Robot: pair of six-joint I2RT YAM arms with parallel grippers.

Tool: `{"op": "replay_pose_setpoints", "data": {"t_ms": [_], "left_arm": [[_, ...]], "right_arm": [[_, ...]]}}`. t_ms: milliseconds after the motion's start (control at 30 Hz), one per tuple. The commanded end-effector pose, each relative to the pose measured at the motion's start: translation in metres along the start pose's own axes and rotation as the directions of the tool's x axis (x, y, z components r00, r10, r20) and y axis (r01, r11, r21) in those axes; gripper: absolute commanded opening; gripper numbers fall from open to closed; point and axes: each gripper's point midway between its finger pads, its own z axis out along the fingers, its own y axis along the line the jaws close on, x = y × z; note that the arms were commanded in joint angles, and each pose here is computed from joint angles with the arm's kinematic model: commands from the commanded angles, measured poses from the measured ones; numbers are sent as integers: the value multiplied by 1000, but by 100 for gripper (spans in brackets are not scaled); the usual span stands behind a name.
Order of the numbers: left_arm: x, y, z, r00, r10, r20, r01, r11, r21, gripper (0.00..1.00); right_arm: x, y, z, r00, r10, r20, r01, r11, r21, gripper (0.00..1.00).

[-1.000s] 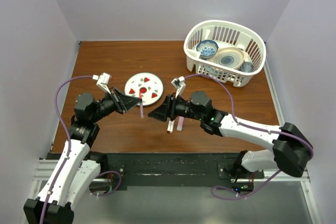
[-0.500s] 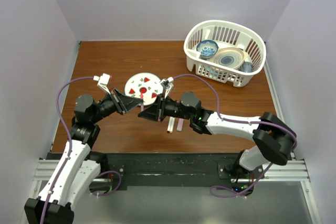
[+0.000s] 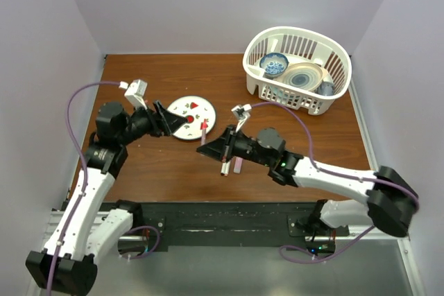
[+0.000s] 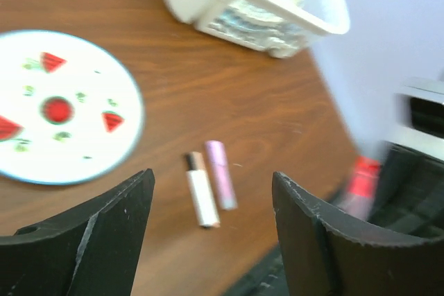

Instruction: Insert the pens into the pen caps

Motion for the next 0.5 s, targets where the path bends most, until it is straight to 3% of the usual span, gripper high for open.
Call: {"op": "replay_pose_setpoints", "data": {"t_ms": [0, 133, 233, 267, 300, 333, 367, 433, 467], "left_arm": [[-20, 58, 7, 955, 285, -89, -298, 921, -251, 72], [-63, 101, 12, 915, 367, -168, -401, 787, -469, 72], [-79, 146, 23, 877, 379, -295, -479, 653, -587, 72], [-91, 166, 15, 879, 361, -311, -472, 568, -675, 72], [-91, 187, 21, 922, 275, -274, -385, 556, -737, 73], [-116, 208, 7, 961, 216, -172, -264, 534, -803, 74], [-112, 220, 18, 996, 78, -47, -84, 593, -801, 73], [-119, 253, 1, 987, -66, 143, 156, 545, -824, 68], [-115, 255, 8, 975, -119, 186, 220, 566, -794, 68]], "right_arm": [[-16, -3, -38, 994, -91, 55, 84, 990, 110, 0], [-20, -1, -77, 990, -133, 54, 121, 977, 175, 0], [-24, 5, -103, 986, -155, 67, 140, 971, 194, 0], [-26, 5, -108, 984, -160, 77, 142, 969, 202, 0], [-30, 12, -117, 982, -166, 94, 146, 970, 193, 0], [-27, 9, -122, 983, -166, 77, 147, 967, 208, 0], [-27, 10, -125, 983, -166, 77, 147, 967, 208, 0], [-30, 15, -130, 981, -177, 76, 158, 965, 208, 0], [-31, 17, -131, 980, -182, 78, 163, 965, 206, 0]]}}
